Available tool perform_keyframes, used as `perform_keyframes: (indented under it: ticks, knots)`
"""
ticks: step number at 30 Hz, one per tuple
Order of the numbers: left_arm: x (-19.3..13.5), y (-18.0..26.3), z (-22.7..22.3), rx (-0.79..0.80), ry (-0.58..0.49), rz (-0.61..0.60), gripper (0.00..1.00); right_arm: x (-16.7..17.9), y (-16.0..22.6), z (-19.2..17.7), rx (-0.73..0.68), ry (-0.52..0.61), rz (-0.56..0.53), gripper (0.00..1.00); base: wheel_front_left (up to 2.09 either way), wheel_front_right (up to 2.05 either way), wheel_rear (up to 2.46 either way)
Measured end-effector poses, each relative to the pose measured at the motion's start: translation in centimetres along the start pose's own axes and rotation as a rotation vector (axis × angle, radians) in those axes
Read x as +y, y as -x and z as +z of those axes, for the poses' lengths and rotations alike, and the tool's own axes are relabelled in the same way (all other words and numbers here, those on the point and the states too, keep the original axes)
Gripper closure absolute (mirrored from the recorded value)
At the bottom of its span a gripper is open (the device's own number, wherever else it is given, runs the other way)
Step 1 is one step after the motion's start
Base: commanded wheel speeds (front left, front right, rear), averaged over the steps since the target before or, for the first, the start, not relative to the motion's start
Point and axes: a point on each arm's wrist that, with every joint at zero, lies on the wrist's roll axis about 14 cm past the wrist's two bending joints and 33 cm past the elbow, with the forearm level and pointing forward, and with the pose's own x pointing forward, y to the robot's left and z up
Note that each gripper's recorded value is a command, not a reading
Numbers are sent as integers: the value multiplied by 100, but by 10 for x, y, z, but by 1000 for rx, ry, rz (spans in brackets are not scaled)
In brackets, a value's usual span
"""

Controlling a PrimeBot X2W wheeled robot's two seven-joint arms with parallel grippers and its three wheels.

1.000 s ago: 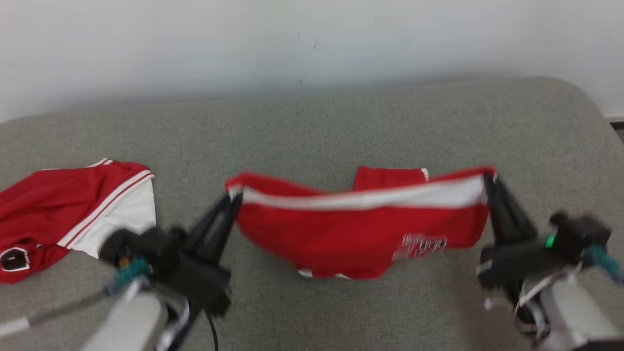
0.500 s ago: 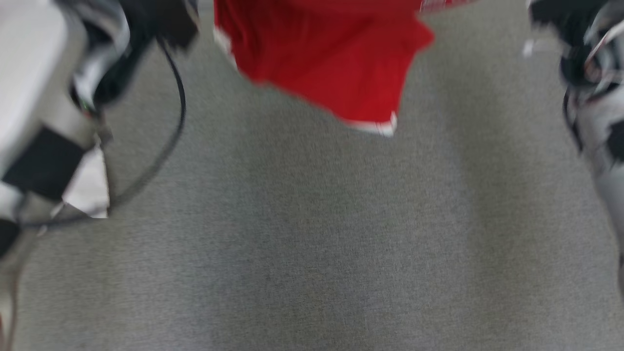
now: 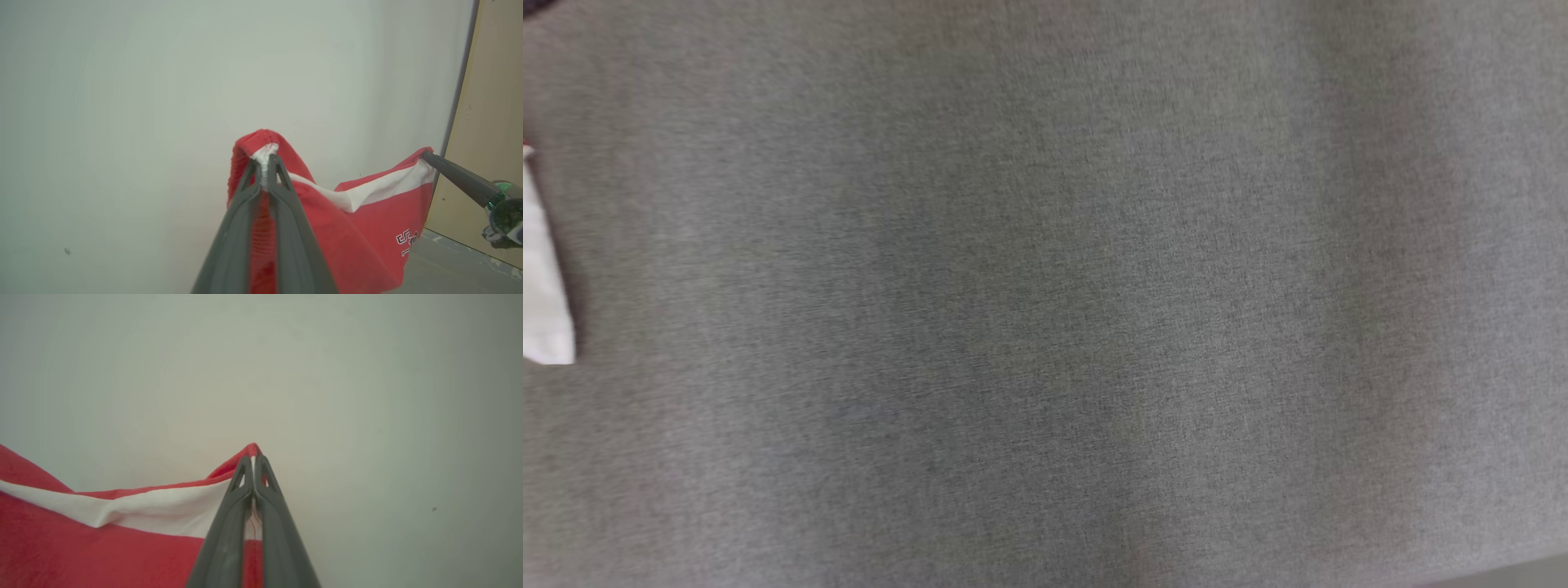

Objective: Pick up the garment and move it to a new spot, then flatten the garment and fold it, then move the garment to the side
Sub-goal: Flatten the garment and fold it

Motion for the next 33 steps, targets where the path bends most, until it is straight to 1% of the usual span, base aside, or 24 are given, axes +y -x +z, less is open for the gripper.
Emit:
perform_keyframes:
  ticks: [6, 8, 11, 12, 15, 18, 19, 21, 22, 24, 25, 27, 30, 33]
  knots:
    - [7, -11, -20, -12, 44, -2, 100, -9, -9, -13, 15, 37, -10, 100, 0, 0, 0]
    - [7, -11, -31, -10, 78, -2, 100, -14, -7, -22, 33, 39, -17, 100, 0, 0, 0]
    - [5, -5, -51, 23, 83, -12, 100, -15, -3, -33, 52, 32, -17, 100, 0, 0, 0]
    - [3, -2, -55, 17, 106, -11, 100, -13, 0, -37, 61, 26, -13, 100, 0, 0, 0]
    - [-4, 13, -72, 48, 132, -30, 100, -11, 15, -50, 90, -9, -10, 100, 0, 0, 0]
    - [-9, 34, -91, 61, 220, -23, 100, -15, 37, -62, 130, -14, -6, 100, 0, 0, 0]
    - [-14, 44, -101, 85, 221, -31, 100, -16, 46, -65, 140, -26, -6, 100, 0, 0, 0]
    - [-23, 63, -115, 113, 276, -31, 100, -17, 64, -70, 156, -49, -5, 100, 0, 0, 0]
    - [-31, 73, -124, 141, 278, -44, 100, -16, 73, -72, 163, -68, -5, 100, 0, 0, 0]
    - [-39, 93, -133, 158, 366, -21, 100, -18, 99, -81, 195, -89, -14, 100, 0, 0, 0]
    - [-48, 104, -140, 187, 359, -36, 100, -17, 110, -84, 204, -114, -22, 100, 0, 0, 0]
    - [-57, 122, -144, 198, 419, -19, 100, -18, 134, -89, 227, -140, -36, 100, 0, 0, 0]
    - [-71, 142, -137, 179, 443, -9, 100, -13, 167, -96, 254, -189, -49, 100, 0, 0, 0]
    - [-90, 172, -146, 200, 478, 24, 100, -7, 198, -102, 280, -239, -71, 100, 0, 0, 0]
